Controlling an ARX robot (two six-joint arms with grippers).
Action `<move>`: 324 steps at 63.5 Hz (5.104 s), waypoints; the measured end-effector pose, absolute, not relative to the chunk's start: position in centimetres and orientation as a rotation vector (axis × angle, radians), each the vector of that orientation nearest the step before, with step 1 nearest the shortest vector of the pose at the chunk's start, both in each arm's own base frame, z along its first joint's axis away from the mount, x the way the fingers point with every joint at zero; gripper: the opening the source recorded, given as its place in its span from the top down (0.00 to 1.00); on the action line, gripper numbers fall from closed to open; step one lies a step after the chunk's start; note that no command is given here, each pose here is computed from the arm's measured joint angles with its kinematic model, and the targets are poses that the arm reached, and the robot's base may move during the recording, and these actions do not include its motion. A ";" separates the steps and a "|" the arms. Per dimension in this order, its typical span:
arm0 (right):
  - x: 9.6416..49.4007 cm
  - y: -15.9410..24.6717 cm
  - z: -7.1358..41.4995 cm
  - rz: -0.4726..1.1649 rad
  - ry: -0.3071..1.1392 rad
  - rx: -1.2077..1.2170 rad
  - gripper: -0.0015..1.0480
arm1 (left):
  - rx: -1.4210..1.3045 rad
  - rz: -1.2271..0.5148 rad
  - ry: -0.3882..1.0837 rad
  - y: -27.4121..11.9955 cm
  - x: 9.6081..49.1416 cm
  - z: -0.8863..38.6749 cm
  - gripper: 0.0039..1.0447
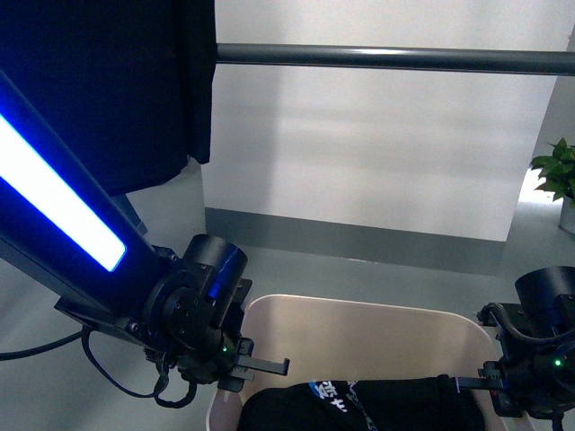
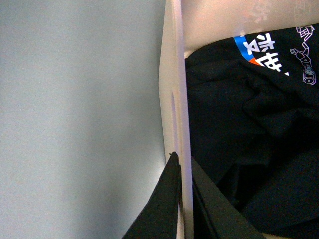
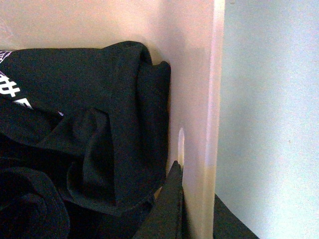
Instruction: Move hamper under clothes hanger
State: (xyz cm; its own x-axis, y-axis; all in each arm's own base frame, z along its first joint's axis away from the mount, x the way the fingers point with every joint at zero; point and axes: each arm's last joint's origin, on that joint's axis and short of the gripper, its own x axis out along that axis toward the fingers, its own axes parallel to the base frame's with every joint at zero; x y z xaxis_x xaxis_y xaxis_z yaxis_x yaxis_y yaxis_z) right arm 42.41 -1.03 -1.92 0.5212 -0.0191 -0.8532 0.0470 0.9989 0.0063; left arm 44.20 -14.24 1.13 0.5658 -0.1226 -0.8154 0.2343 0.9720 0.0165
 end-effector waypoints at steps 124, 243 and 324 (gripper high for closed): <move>28.2 1.8 18.0 -0.101 0.099 0.110 0.07 | -0.024 -0.157 0.110 -12.7 30.1 19.1 0.14; 12.1 0.0 16.8 0.001 -0.006 0.001 0.98 | -0.006 -0.003 -0.020 0.0 12.3 17.2 0.97; 9.8 0.0 16.5 0.003 -0.003 0.000 0.68 | -0.006 -0.003 -0.015 0.0 9.7 16.9 0.66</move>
State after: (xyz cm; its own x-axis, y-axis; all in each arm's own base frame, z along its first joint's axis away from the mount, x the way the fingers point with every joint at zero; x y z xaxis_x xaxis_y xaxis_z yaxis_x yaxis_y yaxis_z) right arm 9.76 0.02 16.53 1.0000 0.0034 0.0032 -0.0034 1.0000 0.0002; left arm 9.69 -0.02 16.94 0.9999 -0.0027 0.0151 0.0028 1.0000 -0.0063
